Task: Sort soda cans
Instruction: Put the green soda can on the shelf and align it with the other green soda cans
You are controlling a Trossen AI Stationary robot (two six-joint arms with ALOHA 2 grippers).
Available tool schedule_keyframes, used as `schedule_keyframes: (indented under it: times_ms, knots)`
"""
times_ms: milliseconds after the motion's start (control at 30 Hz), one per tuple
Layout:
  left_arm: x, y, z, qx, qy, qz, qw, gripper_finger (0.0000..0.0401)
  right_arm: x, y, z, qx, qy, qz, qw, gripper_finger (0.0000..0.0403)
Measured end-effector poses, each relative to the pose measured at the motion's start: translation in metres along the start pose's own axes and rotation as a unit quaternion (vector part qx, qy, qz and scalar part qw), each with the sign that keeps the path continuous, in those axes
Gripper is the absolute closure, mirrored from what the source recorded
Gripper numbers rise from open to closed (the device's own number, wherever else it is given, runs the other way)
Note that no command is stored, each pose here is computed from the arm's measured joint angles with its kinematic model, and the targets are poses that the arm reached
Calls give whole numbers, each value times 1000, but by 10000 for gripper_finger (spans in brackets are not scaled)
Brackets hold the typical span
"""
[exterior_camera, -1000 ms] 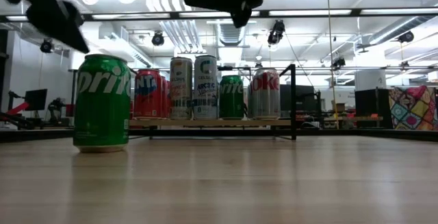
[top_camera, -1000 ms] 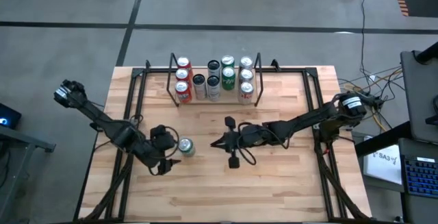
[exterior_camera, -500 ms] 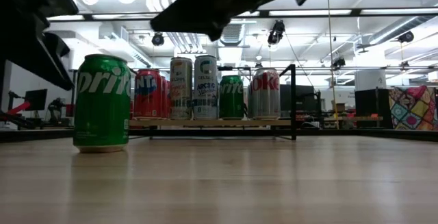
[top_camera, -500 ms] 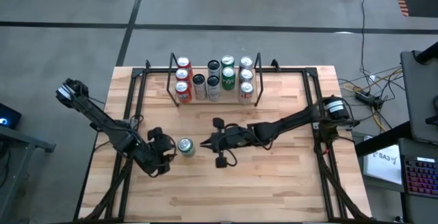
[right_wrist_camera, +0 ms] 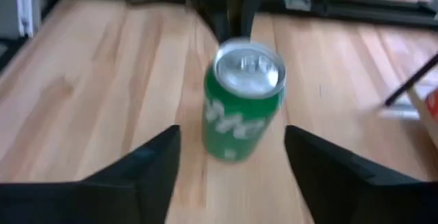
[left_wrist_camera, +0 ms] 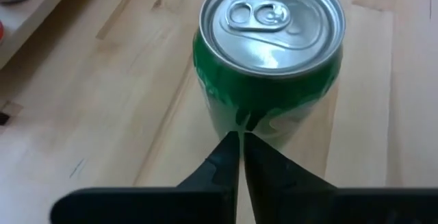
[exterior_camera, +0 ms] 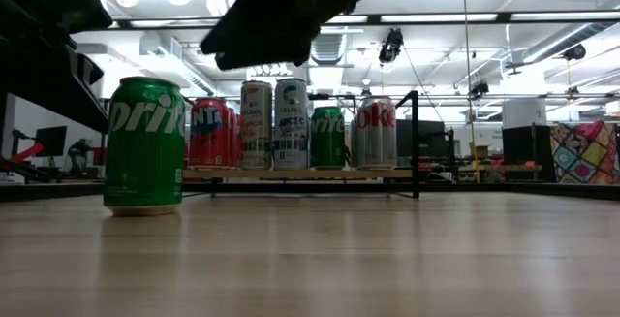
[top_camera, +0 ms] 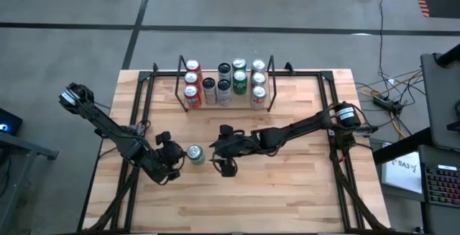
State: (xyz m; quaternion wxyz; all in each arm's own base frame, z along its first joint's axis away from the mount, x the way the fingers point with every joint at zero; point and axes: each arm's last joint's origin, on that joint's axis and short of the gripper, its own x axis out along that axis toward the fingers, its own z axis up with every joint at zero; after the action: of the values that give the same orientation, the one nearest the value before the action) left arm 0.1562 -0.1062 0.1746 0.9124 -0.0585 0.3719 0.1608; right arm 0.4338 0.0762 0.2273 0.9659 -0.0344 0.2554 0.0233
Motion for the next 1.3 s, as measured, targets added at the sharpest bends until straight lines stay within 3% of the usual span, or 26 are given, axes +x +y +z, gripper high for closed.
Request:
schedule_keyframes:
  times_ms: [200,367,633,900,1300]
  knots:
    - [0,0,0,9,-1,0,1000,400,-1,0,-9,8,56,-2,998,97]
    - [0,0,1,16,-11,8,1000,400,2,0,-7,21,15,-1,1000,74]
    - [0,0,2,22,-25,14,999,399,28,3,-21,54,-22,-19,998,69]
    - [0,-1,6,21,-59,29,998,399,46,2,-41,85,-4,-57,995,71]
    - [0,-2,7,21,-67,26,997,400,54,4,-46,64,-16,-47,997,71]
